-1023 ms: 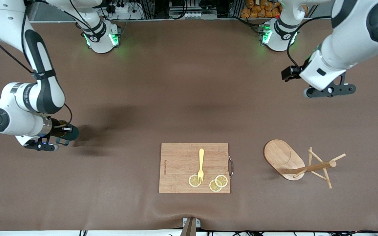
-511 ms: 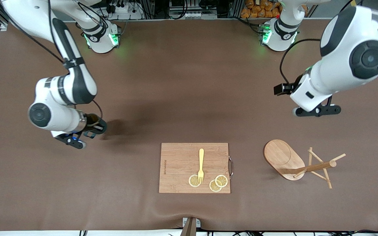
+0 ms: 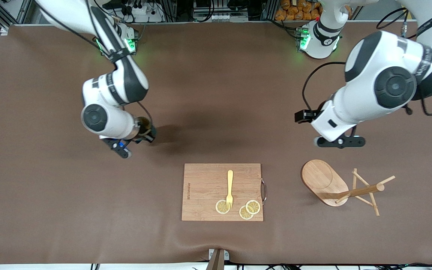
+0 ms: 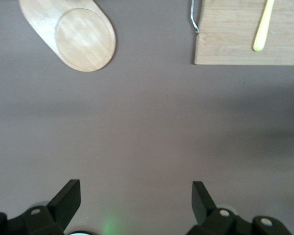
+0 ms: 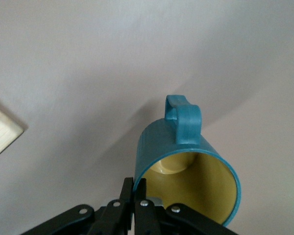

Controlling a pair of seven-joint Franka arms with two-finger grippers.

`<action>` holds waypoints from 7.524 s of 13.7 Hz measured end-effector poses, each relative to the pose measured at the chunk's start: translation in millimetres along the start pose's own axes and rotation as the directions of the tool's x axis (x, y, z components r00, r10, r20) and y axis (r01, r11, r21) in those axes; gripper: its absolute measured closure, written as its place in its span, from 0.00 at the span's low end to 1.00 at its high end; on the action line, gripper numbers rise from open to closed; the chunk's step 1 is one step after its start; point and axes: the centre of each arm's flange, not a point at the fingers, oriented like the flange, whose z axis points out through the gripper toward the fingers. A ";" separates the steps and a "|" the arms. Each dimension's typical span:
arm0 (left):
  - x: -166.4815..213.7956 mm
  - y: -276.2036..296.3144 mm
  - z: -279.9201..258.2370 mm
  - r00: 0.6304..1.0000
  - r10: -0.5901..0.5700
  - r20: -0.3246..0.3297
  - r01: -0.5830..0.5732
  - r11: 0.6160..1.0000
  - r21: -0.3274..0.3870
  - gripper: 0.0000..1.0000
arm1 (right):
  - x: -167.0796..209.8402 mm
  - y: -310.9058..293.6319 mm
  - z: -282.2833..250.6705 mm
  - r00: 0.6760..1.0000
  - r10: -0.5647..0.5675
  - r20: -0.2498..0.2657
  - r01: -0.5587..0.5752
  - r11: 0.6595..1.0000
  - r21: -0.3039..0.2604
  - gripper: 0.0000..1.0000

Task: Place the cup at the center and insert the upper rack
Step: 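Carry the mug with the right gripper while the left gripper approaches, then release the mug with the right gripper and withdraw it, then lower the left gripper onto the mug and grasp its rim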

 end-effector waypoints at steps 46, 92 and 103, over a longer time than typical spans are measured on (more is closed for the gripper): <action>7.9 6.0 1.6 1.000 -0.007 -0.015 0.005 0.997 -0.074 0.00 | -259.9 -104.8 116.8 0.808 0.586 0.062 -0.586 0.789 0.185 0.41; -228.5 414.1 264.0 0.771 -0.420 -0.479 0.467 0.884 -0.025 0.00 | 148.7 277.0 -309.1 0.784 -0.595 -0.177 0.605 0.796 0.004 0.00; -263.4 434.9 375.4 0.622 -0.338 -0.707 0.434 0.900 -0.048 0.00 | 110.8 279.1 -324.0 0.744 -0.622 -0.244 0.633 0.773 -0.042 0.00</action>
